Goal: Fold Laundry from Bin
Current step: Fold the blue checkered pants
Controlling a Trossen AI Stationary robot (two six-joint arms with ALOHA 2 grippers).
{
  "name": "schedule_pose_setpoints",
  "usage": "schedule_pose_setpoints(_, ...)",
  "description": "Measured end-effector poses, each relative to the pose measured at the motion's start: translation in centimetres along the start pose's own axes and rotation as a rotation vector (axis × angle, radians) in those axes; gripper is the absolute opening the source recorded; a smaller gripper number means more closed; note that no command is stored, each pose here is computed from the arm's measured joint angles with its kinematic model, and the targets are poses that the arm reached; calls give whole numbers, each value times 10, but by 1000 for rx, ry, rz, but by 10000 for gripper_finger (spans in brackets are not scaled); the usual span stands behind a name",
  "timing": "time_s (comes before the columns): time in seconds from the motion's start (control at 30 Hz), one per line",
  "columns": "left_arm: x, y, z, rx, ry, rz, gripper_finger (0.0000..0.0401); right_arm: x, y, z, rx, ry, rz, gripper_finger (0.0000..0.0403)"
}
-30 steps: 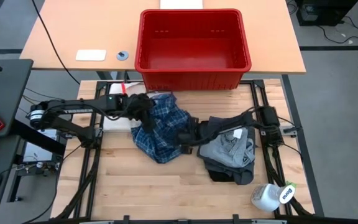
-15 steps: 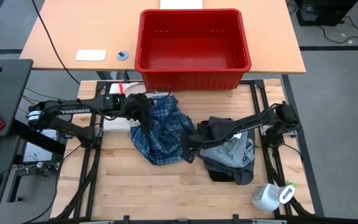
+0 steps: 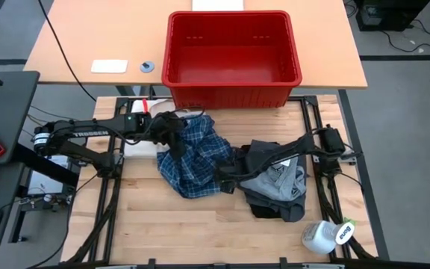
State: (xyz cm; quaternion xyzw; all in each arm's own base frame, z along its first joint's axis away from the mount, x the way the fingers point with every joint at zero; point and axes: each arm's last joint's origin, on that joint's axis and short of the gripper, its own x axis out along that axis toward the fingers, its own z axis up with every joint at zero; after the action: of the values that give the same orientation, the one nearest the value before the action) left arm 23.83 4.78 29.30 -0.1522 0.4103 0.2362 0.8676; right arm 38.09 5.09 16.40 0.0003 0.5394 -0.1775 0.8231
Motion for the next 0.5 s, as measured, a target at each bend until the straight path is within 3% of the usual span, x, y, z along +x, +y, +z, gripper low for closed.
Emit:
schedule_pose_setpoints(0.17, 0, 0, 0, 0, 4, -4, 14, 11, 0, 3, 9, -13, 4, 183)
schedule_pose_setpoints(0.5, 0, 0, -1, -2, 9, -3, 14, -11, 9, 6, 29, -115, -35, 159)
